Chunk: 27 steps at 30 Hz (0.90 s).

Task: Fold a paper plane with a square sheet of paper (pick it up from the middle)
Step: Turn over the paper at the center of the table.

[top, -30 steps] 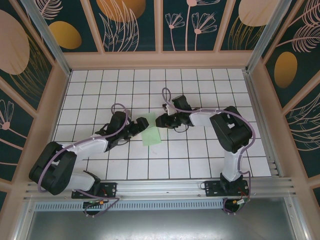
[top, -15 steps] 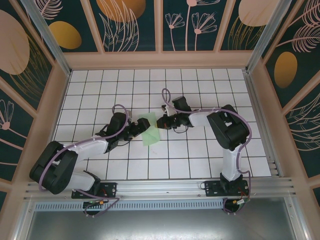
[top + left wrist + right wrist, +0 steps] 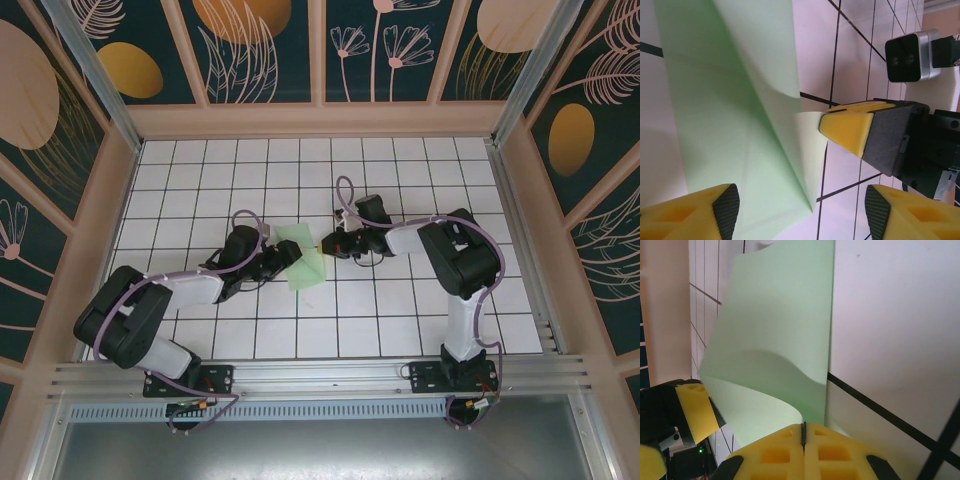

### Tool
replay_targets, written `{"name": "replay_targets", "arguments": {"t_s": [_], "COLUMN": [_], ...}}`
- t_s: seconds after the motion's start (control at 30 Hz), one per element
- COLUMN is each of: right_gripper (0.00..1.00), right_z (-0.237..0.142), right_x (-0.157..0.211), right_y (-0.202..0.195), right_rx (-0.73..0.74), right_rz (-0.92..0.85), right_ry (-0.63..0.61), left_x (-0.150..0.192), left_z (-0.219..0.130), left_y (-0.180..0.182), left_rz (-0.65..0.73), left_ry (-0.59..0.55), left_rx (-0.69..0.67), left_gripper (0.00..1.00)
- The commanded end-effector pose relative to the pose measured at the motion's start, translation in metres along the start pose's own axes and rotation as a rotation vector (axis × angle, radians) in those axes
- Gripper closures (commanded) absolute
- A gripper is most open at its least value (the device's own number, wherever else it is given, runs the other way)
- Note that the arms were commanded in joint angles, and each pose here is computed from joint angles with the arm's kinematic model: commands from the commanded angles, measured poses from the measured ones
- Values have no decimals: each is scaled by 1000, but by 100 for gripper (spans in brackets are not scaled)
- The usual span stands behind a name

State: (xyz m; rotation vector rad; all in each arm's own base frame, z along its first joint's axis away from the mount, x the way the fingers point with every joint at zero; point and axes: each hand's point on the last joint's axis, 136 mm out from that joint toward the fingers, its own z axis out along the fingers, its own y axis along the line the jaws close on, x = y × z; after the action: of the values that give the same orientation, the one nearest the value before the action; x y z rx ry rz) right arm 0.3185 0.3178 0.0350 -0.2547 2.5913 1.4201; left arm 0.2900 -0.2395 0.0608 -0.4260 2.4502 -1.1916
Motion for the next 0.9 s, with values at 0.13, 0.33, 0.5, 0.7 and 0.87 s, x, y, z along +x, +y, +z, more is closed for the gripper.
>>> {"name": "replay_targets", "arguments": {"t_s": [0.13, 0.33, 0.5, 0.7, 0.87], "right_gripper": [94, 94, 93, 77, 54], "right_z": [-8, -8, -9, -19, -44], "right_x": [-5, -4, -4, -11, -22], "right_y": [16, 16, 17, 22, 30], "right_rx": [-40, -39, -40, -20, 9], "right_rz": [-40, -40, -40, -38, -58], "right_ry": [-26, -23, -21, -54, -135], "left_x": [-10, -11, -12, -9, -10], "left_z": [10, 20, 28, 33, 35], "left_y": [-17, -18, -20, -13, -8], "left_rz": [19, 28, 34, 38, 49], "left_ry": [-5, 14, 29, 44, 42], "left_rx": [51, 54, 64, 48, 25], "left_gripper": [40, 41, 50, 62, 70]}}
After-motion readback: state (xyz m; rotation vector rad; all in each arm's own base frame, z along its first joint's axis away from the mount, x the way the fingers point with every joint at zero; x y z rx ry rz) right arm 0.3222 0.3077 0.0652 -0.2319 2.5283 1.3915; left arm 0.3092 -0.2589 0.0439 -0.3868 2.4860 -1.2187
